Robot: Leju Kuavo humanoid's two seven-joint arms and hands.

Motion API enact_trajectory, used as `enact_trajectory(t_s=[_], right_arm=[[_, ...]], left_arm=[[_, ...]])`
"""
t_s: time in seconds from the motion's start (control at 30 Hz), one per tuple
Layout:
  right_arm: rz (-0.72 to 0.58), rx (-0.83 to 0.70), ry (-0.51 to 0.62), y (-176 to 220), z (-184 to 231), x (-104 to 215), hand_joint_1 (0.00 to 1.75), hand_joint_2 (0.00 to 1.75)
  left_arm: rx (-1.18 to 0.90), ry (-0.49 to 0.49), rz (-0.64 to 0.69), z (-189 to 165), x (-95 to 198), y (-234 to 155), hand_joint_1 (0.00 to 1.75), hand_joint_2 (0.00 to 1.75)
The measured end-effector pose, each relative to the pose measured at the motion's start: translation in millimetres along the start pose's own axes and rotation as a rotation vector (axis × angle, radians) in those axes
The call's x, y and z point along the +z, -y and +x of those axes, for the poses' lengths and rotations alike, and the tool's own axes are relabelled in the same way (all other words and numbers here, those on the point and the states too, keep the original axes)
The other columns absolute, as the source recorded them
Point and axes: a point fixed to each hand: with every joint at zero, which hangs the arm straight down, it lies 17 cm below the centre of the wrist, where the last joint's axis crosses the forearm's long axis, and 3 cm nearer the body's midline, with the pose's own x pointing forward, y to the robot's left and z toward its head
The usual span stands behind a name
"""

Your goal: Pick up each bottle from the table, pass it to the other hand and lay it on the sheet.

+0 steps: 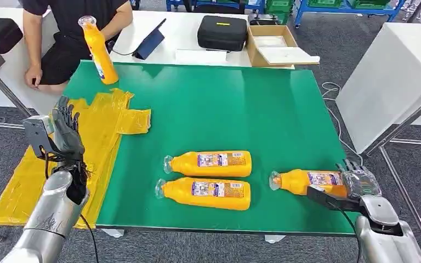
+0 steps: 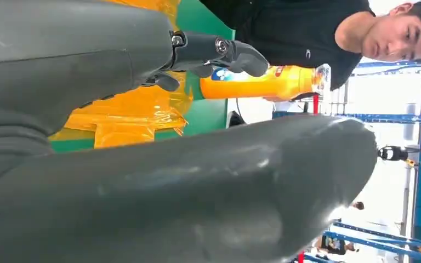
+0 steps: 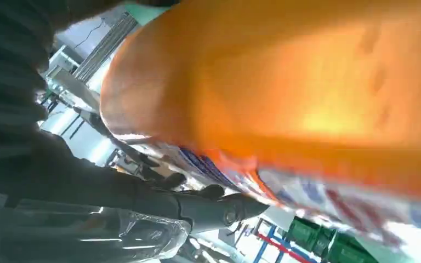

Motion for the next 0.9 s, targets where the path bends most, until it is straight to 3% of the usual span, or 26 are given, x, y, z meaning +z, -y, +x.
enact_trajectory(t_s=[0.9], right_arm=[[0.017,-0.028,0.008,-15,15,6,1.75,1.75]], left_arm=[[-0.022,0.017,0.005,7,-1,-16,0.0,0.0]])
